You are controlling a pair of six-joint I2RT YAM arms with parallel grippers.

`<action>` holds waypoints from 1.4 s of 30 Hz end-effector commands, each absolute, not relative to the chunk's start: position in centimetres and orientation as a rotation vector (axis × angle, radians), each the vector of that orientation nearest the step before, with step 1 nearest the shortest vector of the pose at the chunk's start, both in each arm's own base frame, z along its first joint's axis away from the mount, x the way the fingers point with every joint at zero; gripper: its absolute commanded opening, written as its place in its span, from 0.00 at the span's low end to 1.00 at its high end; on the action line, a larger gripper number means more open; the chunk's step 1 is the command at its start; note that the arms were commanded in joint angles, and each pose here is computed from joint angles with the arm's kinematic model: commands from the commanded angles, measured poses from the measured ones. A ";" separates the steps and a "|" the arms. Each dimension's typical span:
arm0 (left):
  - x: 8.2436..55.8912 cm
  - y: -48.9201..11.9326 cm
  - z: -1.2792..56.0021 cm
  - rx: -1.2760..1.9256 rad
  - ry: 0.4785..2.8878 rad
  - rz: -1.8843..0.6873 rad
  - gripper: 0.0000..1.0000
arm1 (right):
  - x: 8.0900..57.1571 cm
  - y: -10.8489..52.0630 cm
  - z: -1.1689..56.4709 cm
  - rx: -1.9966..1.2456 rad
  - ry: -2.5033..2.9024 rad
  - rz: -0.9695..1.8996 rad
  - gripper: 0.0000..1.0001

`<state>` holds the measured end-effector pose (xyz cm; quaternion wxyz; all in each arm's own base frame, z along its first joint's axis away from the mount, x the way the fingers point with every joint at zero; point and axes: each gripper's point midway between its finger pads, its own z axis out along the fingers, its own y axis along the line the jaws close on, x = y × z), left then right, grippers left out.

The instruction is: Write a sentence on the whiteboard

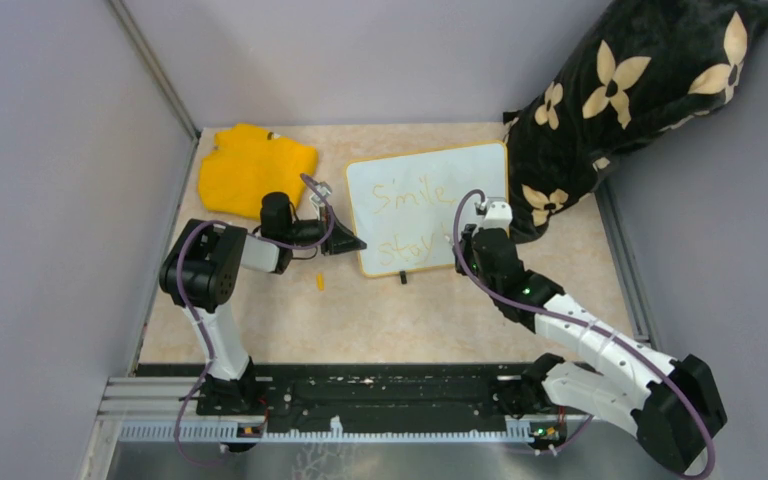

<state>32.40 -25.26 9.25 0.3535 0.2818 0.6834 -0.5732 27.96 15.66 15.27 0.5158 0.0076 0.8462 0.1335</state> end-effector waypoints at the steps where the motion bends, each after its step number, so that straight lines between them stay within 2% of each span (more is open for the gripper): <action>1: 32.3 -25.5 7.6 0.680 1.854 -1.469 0.00 | 27.7 15.3 15.2 0.038 2.029 0.337 0.00; 13: 32.1 -25.7 7.6 0.688 1.851 -1.469 0.00 | 27.0 15.0 14.6 0.035 2.051 0.337 0.00; 29: 32.1 -25.7 7.6 0.691 1.852 -1.468 0.00 | 29.0 14.5 20.2 0.100 1.923 0.305 0.00; 42: 32.1 -25.7 7.6 0.689 1.853 -1.468 0.00 | 29.5 15.3 19.3 0.090 1.951 0.310 0.00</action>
